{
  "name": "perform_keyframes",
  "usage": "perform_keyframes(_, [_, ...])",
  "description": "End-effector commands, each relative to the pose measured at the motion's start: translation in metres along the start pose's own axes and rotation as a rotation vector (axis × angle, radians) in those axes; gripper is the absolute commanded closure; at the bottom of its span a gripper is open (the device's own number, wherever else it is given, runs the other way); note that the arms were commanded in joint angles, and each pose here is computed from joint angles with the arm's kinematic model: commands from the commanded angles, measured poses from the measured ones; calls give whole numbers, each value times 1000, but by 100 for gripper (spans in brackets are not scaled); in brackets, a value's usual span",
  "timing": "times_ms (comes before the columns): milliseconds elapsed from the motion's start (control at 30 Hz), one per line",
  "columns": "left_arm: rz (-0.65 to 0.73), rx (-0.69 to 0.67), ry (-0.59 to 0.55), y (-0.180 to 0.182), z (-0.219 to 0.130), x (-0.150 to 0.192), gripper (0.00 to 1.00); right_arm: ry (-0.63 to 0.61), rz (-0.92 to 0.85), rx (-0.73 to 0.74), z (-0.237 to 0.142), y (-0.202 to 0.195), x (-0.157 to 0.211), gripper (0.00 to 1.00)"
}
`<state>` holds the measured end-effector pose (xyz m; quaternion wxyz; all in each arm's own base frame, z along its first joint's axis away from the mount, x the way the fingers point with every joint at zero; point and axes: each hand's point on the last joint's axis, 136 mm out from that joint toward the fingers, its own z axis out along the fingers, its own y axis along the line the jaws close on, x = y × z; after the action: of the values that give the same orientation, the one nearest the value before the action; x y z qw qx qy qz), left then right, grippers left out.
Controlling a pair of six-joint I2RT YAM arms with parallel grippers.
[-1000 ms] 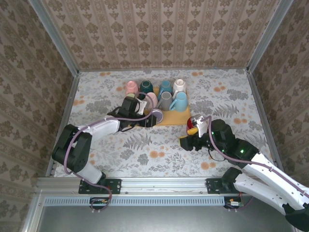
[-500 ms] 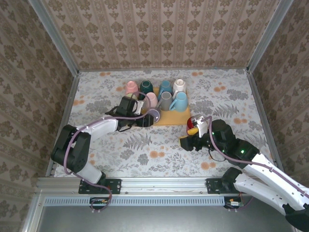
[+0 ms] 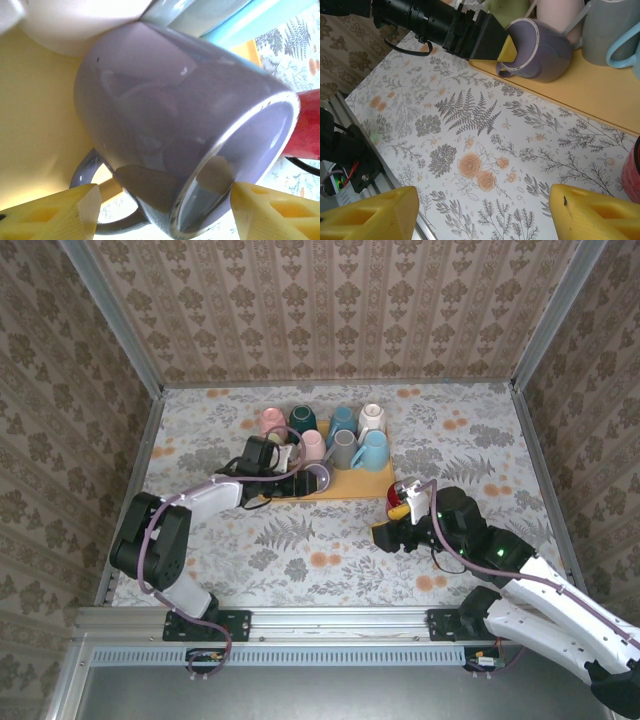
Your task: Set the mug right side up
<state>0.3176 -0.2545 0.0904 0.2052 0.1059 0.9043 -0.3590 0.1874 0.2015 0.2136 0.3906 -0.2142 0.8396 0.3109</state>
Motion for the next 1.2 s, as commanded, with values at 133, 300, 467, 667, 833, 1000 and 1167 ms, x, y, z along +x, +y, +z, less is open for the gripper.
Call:
perform_keyframes(133, [50, 49, -68, -16, -7, -26, 28, 10, -7, 25, 1, -6, 5, 23])
perform_keyframes(300, [61, 30, -69, -17, -11, -30, 28, 6, -7, 30, -1, -6, 3, 23])
perform_keyframes(467, [135, -16, -68, -17, -24, -24, 27, -2, -8, 40, -4, -7, 3, 23])
perform_keyframes(667, [309, -112, -28, -15, -32, -8, 27, -5, -5, 33, -4, -6, 2, 22])
perform_keyframes(833, [327, -126, 10, -13, -24, -2, 27, -6, -5, 30, -5, -6, 3, 22])
perform_keyframes(1000, [330, -158, 18, -8, -18, -9, 27, -4, -7, 32, -6, -6, 3, 22])
perform_keyframes(1167, [370, -175, 30, -16, -9, -19, 27, -7, -9, 35, -5, -6, 2, 22])
